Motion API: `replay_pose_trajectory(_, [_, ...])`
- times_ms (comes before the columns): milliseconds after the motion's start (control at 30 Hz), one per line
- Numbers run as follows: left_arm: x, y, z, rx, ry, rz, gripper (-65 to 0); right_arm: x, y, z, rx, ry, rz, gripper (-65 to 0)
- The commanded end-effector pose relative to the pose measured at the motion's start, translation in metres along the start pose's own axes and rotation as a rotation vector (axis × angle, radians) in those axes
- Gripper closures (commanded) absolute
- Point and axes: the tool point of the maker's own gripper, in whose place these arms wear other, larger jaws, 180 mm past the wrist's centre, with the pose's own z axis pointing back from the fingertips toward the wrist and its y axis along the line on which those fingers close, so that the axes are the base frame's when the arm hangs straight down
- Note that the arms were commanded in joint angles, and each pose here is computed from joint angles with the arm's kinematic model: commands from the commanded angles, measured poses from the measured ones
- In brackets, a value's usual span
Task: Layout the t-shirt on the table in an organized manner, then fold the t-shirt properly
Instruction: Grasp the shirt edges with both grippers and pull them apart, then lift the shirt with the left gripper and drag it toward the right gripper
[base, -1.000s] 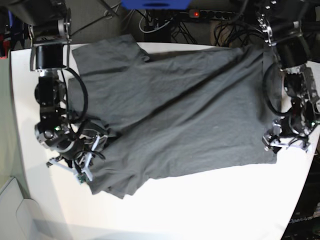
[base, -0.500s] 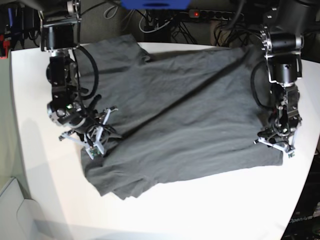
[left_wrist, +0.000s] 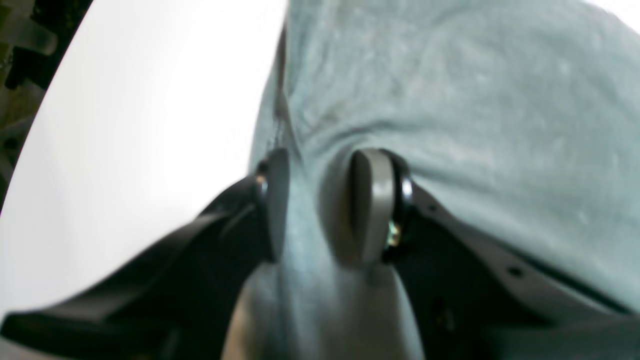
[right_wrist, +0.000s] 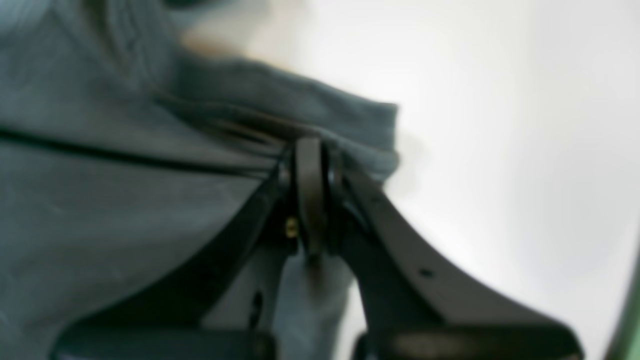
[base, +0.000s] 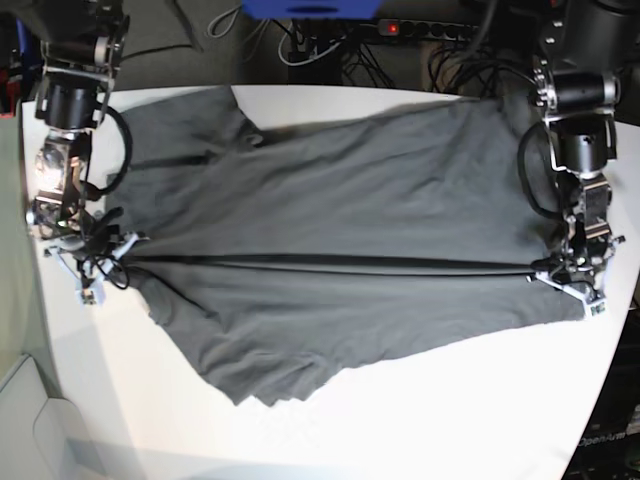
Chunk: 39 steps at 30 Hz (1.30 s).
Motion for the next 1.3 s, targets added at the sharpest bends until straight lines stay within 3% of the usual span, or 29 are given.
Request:
replay_pose_trajectory(0, [0.034, 0.018, 0.004, 0.039, -0.074, 0.010, -21.7, 0.018, -0.018, 0.005, -0.050, -0.026, 0.011, 0.0])
replay_pose_trajectory(167, [0.057, 0.009, 0.020, 0.013, -0.098, 0.013, -21.7, 0.031, -0.028, 0.029, -0.098, -0.044, 0.068, 0.0])
replay_pose_trajectory(333, [0.073, -0.009, 0.052, -0.043, -0.055, 0.006, -21.7, 0.059, 0.009, 0.071, -0.102, -0.163, 0.142, 0.0])
replay_pose_trajectory(467, [0.046, -0.041, 0.087, -0.125, 0.026, -0.024, -21.7, 0.063, 0.039, 0.099, -0.094, -0.192, 0.155, 0.0])
replay_pose_trajectory(567, [-0.002, -0.075, 0.118, -0.214, 0.083, -0.034, -21.6, 0.052, 0.057, 0.108, -0.072, -0.182, 0.138, 0.0])
replay_pose_trajectory(733, [-0.074, -0.132, 0.169, -0.368, 0.157, -0.032, -21.2, 0.033, 0.098, 0.097, 0.025, -0.141, 0.163, 0.0])
replay_pose_trajectory(833, [-0.110, -0.144, 0.193, -0.415, 0.201, -0.053, -21.2, 0.019, 0.112, 0.093, 0.063, -0.105, 0.182, 0.0])
replay_pose_trajectory(1100, [-0.178, -0.124, 0.201, -0.380, 0.342, -0.098, -21.1, -0.021, 0.120, 0.051, 0.123, 0.050, 0.147, 0.0])
replay_pose_trajectory(1267, [-0.203, -0.088, 0.204, -0.319, 0.391, -0.168, -21.1, -0.033, 0.113, 0.039, 0.128, 0.053, 0.140, 0.0])
